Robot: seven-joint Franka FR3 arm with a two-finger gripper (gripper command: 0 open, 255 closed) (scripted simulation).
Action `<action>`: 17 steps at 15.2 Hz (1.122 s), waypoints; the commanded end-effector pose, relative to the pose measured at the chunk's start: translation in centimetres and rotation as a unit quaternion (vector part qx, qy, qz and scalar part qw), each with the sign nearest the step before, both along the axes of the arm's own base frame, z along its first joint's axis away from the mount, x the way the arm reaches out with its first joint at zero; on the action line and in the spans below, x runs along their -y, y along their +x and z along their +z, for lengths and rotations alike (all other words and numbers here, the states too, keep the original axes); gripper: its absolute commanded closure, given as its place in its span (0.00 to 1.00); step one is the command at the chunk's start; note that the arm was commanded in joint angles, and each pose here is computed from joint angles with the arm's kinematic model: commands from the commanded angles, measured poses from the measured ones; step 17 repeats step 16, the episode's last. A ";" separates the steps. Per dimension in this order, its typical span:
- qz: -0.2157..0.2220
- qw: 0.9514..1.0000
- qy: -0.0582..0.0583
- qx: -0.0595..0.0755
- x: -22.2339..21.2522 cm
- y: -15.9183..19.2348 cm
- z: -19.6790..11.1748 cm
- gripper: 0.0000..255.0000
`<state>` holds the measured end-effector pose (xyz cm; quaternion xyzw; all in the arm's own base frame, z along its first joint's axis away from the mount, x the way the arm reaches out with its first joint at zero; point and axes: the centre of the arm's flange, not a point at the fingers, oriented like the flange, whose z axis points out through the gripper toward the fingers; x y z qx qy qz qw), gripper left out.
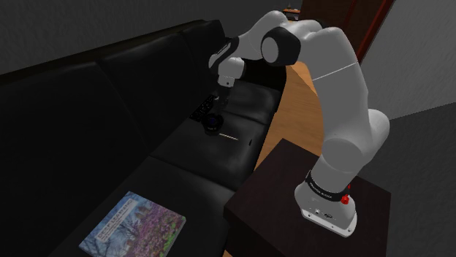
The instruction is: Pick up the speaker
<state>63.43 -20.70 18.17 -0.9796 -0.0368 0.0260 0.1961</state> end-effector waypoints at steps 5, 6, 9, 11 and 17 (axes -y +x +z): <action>0.000 1.000 0.000 0.000 0.0 0.0 2.9 1.00; 0.000 1.000 0.000 0.000 0.0 0.0 3.4 1.00; 0.000 1.000 0.000 0.000 0.0 0.0 5.0 1.00; 0.000 1.000 0.000 0.000 0.0 0.0 6.1 1.00; 0.000 1.000 0.000 0.000 0.0 0.0 7.7 1.00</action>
